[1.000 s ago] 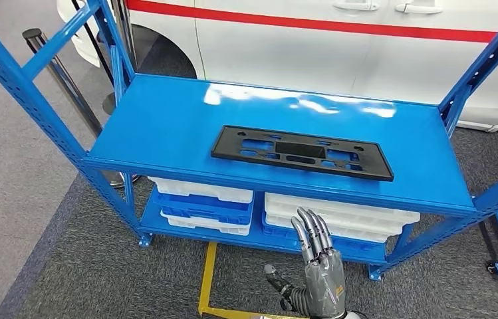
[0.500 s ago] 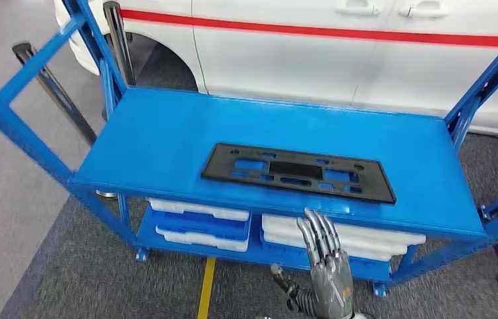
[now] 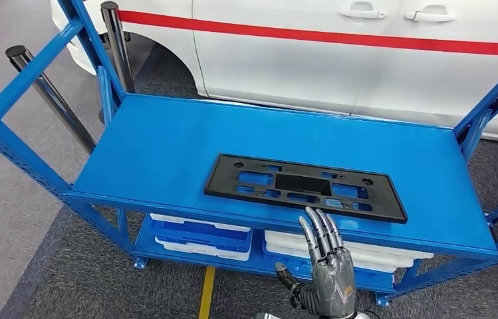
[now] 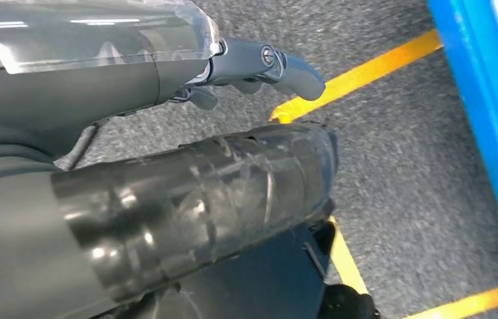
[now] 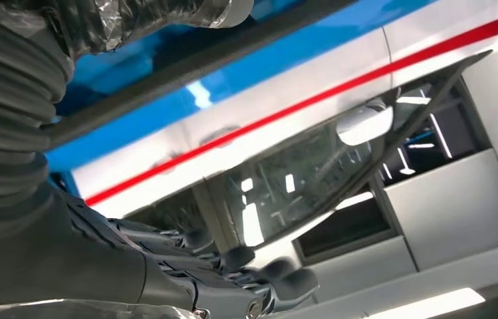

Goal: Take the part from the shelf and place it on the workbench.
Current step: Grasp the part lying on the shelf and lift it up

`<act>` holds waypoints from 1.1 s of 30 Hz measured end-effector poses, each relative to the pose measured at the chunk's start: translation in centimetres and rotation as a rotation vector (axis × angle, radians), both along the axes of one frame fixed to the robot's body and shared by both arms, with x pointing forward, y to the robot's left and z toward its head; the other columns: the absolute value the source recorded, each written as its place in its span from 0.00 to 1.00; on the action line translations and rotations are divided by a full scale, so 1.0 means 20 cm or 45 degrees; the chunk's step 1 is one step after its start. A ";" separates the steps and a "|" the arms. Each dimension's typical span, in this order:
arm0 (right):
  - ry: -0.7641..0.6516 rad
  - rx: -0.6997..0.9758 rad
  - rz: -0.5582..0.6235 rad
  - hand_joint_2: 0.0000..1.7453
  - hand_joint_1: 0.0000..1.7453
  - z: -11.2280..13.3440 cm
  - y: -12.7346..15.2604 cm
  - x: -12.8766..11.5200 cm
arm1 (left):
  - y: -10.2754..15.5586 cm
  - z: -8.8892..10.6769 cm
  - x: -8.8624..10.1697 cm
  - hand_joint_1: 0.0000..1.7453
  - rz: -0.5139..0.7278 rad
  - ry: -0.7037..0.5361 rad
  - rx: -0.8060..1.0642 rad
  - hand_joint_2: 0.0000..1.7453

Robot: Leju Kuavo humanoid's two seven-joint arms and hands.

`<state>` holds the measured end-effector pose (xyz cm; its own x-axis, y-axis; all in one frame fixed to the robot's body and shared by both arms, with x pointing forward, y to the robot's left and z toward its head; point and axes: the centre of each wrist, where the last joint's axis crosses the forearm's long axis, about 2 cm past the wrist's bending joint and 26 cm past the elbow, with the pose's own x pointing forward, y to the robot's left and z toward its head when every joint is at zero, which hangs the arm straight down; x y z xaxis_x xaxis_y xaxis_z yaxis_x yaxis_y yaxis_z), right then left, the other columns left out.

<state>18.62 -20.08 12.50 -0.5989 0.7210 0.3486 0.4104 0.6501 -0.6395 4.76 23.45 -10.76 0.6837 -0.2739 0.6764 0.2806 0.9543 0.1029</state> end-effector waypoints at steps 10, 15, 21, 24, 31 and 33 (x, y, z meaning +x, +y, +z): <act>-0.006 -0.067 -0.011 1.00 0.00 -0.01 -0.03 0.00 | 0.00 0.00 0.01 0.00 -0.009 -0.003 -0.006 0.00; -0.015 -0.084 -0.020 1.00 0.00 0.00 -0.04 0.00 | 0.00 0.00 0.02 0.00 -0.013 -0.014 0.003 0.00; -0.023 -0.110 -0.028 1.00 0.00 0.00 -0.06 0.00 | 0.00 0.00 0.02 0.00 -0.015 -0.011 0.008 0.00; -0.027 -0.122 -0.032 1.00 0.00 0.00 -0.06 0.00 | 0.00 0.00 0.02 0.00 -0.017 -0.012 0.010 0.00; -0.062 -0.182 -0.070 1.00 0.00 0.03 -0.10 0.02 | 0.00 0.01 0.04 0.00 -0.023 -0.020 0.035 0.00; -0.061 -0.203 -0.090 1.00 0.00 0.03 -0.13 0.03 | 0.00 0.01 0.05 0.00 -0.027 -0.024 0.036 0.00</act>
<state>19.15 -22.71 13.10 -0.5578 0.8058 0.1988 0.4843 0.5105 -0.7106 5.68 23.40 -10.63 0.6646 -0.3072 0.6812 0.2984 0.9448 0.1349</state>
